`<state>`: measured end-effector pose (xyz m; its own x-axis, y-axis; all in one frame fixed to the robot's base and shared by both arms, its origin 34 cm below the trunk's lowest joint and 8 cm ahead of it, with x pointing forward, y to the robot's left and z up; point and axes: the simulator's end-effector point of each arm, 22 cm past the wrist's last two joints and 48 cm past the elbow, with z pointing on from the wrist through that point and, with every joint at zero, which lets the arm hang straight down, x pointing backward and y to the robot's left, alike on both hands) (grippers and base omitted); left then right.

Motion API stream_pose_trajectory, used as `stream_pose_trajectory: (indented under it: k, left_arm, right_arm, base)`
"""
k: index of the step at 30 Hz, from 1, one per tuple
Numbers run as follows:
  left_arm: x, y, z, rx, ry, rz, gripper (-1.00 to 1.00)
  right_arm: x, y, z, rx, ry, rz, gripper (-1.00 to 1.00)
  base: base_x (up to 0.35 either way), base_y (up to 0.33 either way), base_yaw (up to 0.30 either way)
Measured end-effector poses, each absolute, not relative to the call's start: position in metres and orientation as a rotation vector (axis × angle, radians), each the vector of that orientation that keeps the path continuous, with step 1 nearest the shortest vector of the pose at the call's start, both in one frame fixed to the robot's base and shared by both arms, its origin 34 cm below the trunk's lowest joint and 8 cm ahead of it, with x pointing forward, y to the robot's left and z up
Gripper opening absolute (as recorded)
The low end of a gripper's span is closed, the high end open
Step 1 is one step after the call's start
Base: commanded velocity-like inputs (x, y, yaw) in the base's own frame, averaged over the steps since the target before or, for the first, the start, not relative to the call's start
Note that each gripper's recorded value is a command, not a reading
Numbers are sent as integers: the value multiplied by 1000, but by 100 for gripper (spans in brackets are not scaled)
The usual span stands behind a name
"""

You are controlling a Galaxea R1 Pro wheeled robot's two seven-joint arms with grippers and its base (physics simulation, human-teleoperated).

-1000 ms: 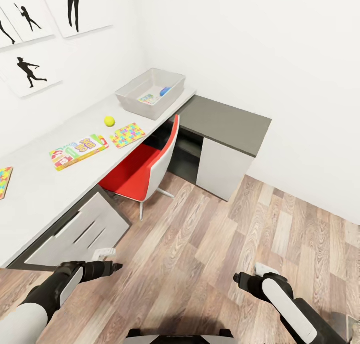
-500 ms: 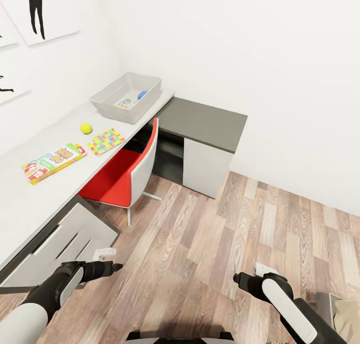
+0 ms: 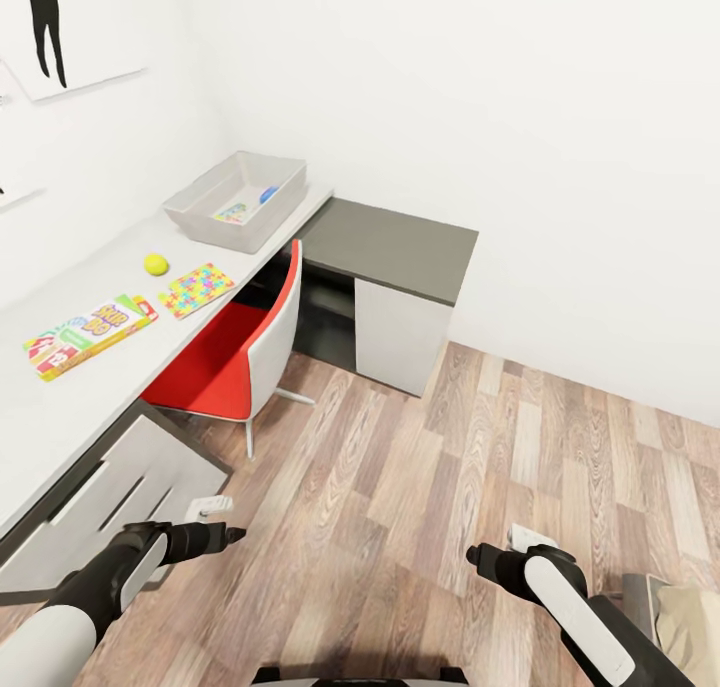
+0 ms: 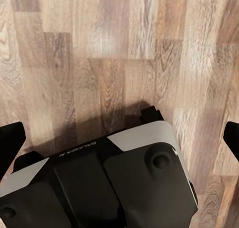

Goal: Put all the toys in the child's room - the three board games (two on the bed and one on the table), the two jigsaw puzzles on the table, and the tennis ball on the table - inside the toy box on the table in the child's room.

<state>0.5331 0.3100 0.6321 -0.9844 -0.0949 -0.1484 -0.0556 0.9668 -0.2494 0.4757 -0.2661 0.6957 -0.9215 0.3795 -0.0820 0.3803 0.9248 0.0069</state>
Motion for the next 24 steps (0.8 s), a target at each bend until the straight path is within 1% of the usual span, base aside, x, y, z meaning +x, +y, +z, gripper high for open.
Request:
stream_pose_trajectory:
  k: [24]
  left_arm:
    - [541,308,648,-107,2945,-370,100]
  right_arm:
    - [487,-265,710,583,2964,-2,100]
  base:
    - [0,0,0]
